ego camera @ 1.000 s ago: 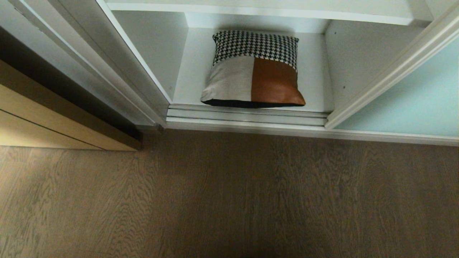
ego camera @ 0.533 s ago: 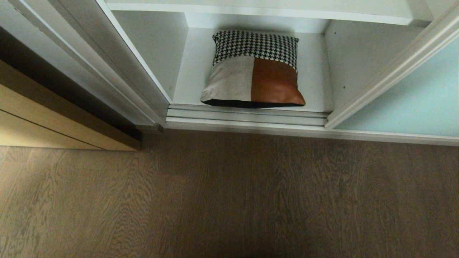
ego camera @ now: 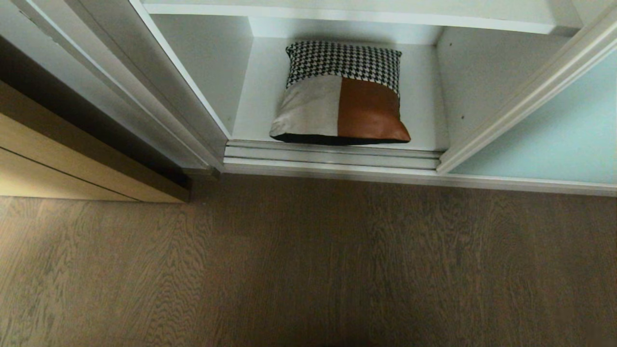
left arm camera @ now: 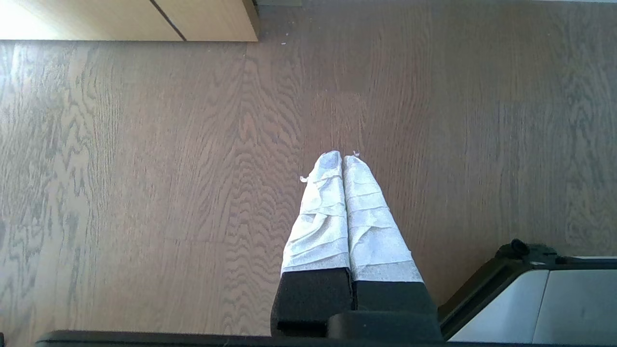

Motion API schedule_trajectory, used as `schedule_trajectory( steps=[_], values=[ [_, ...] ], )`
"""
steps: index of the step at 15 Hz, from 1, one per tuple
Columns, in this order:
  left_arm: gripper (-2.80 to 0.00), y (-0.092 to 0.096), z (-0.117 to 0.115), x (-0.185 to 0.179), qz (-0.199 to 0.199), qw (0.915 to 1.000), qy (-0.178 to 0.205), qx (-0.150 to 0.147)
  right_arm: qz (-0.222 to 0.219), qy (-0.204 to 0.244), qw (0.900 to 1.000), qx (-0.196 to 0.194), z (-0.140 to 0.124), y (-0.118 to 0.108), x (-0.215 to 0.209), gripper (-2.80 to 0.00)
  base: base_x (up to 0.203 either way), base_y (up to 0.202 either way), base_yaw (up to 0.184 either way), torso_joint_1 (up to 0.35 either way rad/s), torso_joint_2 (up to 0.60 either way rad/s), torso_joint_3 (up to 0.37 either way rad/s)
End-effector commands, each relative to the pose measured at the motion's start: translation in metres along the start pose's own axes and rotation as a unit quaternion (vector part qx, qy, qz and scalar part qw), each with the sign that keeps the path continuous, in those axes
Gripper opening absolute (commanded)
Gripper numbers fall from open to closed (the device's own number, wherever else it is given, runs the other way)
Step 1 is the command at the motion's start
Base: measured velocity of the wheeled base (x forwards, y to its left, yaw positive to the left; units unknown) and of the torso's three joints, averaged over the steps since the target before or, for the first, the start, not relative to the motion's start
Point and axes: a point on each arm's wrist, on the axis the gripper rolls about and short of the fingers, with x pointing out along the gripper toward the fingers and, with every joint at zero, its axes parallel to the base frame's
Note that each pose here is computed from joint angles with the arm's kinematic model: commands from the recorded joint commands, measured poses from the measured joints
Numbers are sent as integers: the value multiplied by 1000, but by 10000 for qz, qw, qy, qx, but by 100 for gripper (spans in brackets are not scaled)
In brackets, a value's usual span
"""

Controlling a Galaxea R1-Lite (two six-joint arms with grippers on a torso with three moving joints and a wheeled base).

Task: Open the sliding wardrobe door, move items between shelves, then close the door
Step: Place the pillow on the higher shelf

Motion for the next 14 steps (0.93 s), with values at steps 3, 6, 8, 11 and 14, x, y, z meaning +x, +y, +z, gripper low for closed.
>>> schedule_trajectory(
  steps=[3, 6, 8, 11, 14],
  values=[
    [-280, 0, 0, 0, -3, 10000, 9, 7, 4, 20, 10000, 2, 0, 0, 0, -280, 0, 0, 0, 0, 0, 0],
    [-280, 0, 0, 0, -2, 10000, 9, 2, -3, 20, 10000, 2, 0, 0, 0, -280, 0, 0, 0, 0, 0, 0],
    [-280, 0, 0, 0, 5, 10000, 2, -8, 4, 21, 10000, 2, 0, 0, 0, -280, -1, 78, 2, 1, 1, 3],
    [-280, 0, 0, 0, 0, 10000, 9, 0, -1, 20, 10000, 2, 0, 0, 0, -280, 0, 176, 3, 1, 1, 1],
    [-280, 0, 0, 0, -3, 10000, 9, 7, -2, 20, 10000, 2, 0, 0, 0, -280, 0, 61, 1, 2, 1, 2]
  ],
)
